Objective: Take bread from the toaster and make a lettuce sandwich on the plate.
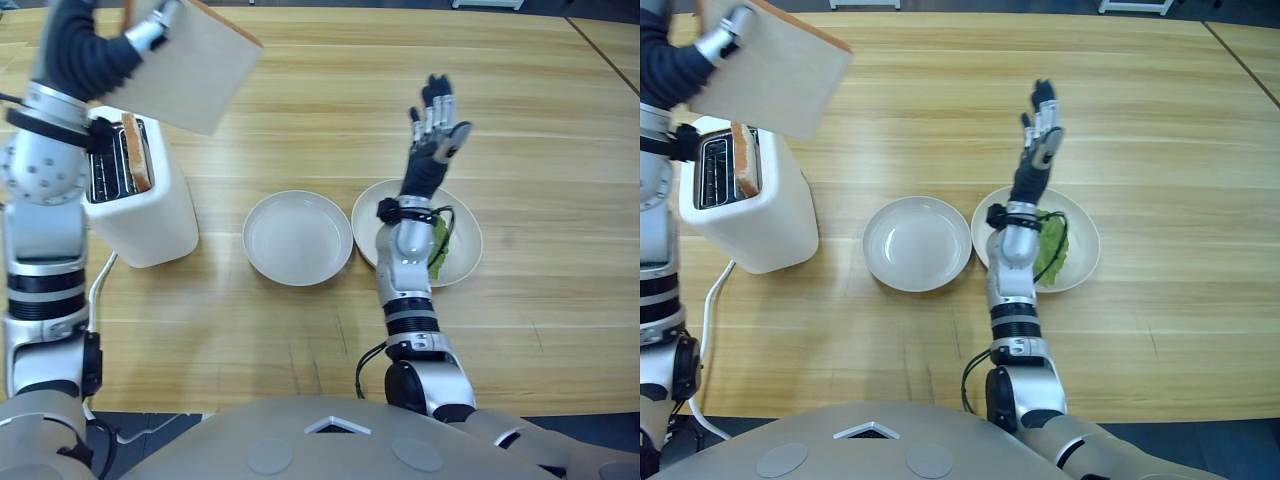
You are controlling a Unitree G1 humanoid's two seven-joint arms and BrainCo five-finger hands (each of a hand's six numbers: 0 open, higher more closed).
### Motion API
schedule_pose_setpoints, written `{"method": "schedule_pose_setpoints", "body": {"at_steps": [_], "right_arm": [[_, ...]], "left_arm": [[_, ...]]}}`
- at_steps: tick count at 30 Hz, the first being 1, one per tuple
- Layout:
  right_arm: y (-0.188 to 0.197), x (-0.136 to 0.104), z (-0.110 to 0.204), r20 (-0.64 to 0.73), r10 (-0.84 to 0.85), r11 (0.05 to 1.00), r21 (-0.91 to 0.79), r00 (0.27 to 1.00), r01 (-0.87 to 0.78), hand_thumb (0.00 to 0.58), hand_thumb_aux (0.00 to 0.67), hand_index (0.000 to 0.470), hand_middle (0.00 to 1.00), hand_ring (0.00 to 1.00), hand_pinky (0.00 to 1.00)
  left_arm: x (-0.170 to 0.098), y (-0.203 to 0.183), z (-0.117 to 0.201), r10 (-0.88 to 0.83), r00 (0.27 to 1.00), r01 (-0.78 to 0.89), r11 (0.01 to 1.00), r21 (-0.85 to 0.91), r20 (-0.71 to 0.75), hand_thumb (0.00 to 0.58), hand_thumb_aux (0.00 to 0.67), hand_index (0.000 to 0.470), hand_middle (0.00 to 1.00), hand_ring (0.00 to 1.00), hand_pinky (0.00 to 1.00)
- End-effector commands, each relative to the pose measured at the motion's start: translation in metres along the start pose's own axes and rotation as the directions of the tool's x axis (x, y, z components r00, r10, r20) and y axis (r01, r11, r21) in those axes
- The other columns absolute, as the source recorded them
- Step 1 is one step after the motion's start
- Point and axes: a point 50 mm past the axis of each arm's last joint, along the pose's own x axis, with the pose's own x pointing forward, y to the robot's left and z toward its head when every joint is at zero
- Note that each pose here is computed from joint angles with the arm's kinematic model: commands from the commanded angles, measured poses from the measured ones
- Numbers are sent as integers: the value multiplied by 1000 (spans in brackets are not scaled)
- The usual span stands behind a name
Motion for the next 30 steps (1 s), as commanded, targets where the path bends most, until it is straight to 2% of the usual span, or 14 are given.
{"method": "schedule_pose_setpoints", "body": {"at_steps": [1, 5, 11, 19, 26, 27, 28, 29, 30], "right_arm": [[-17, 9, 10, 39, -51, 998, -23, 998, 52, 0, 0, 0, 0, 0, 0], [-24, 10, 13, 53, -70, 997, -31, 996, 71, 0, 0, 0, 0, 0, 0], [-22, 9, 13, 45, -63, 997, -31, 997, 65, 0, 0, 0, 0, 0, 0], [-17, 4, 9, 27, -59, 998, -21, 998, 59, 0, 0, 0, 0, 0, 0], [-15, 1, 8, 18, -52, 999, -10, 998, 53, 0, 0, 0, 0, 0, 0], [-15, 1, 8, 16, -51, 999, -10, 999, 52, 0, 0, 0, 0, 0, 0], [-14, 1, 8, 16, -51, 999, -11, 999, 51, 0, 0, 0, 0, 0, 0], [-15, 0, 7, 15, -51, 999, -11, 999, 51, 0, 0, 0, 0, 0, 0], [-15, 0, 7, 14, -51, 999, -13, 999, 52, 0, 0, 0, 0, 0, 0]], "left_arm": [[-5, -62, -10, -167, 985, 155, 970, -189, -47, 580, 670, 470, 0, 0, 0], [-20, -114, -25, -286, 951, 232, 910, -343, -115, 580, 670, 470, 0, 0, 0], [-44, -159, -36, -443, 883, 340, 833, -436, -159, 580, 670, 470, 0, 0, 0], [-68, -190, -52, -664, 719, 573, 733, -366, -205, 580, 670, 470, 0, 0, 0], [-68, -201, -69, -678, 679, 636, 735, -235, -281, 580, 665, 466, 0, 0, 0], [-67, -201, -70, -674, 682, 640, 738, -214, -285, 496, 415, 291, 0, 0, 0], [-66, -201, -70, -668, 686, 641, 742, -197, -287, 496, 415, 291, 0, 0, 0], [-64, -201, -70, -664, 690, 641, 745, -182, -287, 0, 0, 0, 0, 0, 0], [-63, -200, -69, -660, 695, 640, 748, -174, -285, 0, 0, 0, 0, 0, 0]]}}
